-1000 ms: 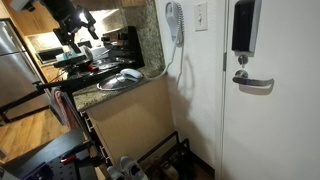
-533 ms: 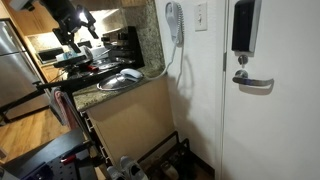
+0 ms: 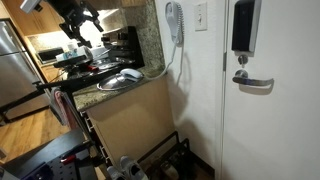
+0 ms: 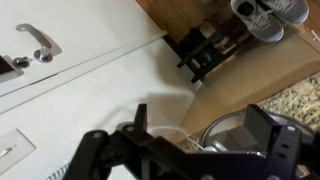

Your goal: Untangle and straighten the telephone cable.

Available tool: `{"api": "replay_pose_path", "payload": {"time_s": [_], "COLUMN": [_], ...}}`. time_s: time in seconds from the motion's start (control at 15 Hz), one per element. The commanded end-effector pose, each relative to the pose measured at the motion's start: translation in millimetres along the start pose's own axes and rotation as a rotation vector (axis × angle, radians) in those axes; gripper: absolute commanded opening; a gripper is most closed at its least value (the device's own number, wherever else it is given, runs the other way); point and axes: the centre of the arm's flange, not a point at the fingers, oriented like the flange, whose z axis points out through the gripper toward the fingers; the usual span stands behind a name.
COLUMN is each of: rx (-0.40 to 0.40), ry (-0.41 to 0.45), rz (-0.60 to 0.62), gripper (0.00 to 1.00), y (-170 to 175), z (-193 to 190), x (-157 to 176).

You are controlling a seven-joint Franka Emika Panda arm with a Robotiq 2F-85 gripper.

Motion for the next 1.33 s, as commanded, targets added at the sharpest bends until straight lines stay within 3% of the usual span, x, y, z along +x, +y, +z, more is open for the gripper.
{"api": "replay_pose_path", "payload": {"time_s": [0.0, 0.2, 0.6, 0.8, 0.93, 1.0, 1.27], "rx": [-0.072, -0.132, -0.205, -0.216, -0.174, -0.190, -0.161], "ry": [0.137, 0.205, 0.146, 0.138, 0.135, 0.154, 0.150], "rz": [0.126, 0.206, 0.219, 0.198, 0.174, 0.182, 0.177], "gripper": [1.00, 1.00, 1.00, 1.00, 1.00, 1.00, 1.00], "y": [10, 30, 73, 82, 86, 80, 80], "z": [-2, 9, 45, 49, 49, 49, 56], "x": [16, 30, 68, 97, 115, 82, 103]}}
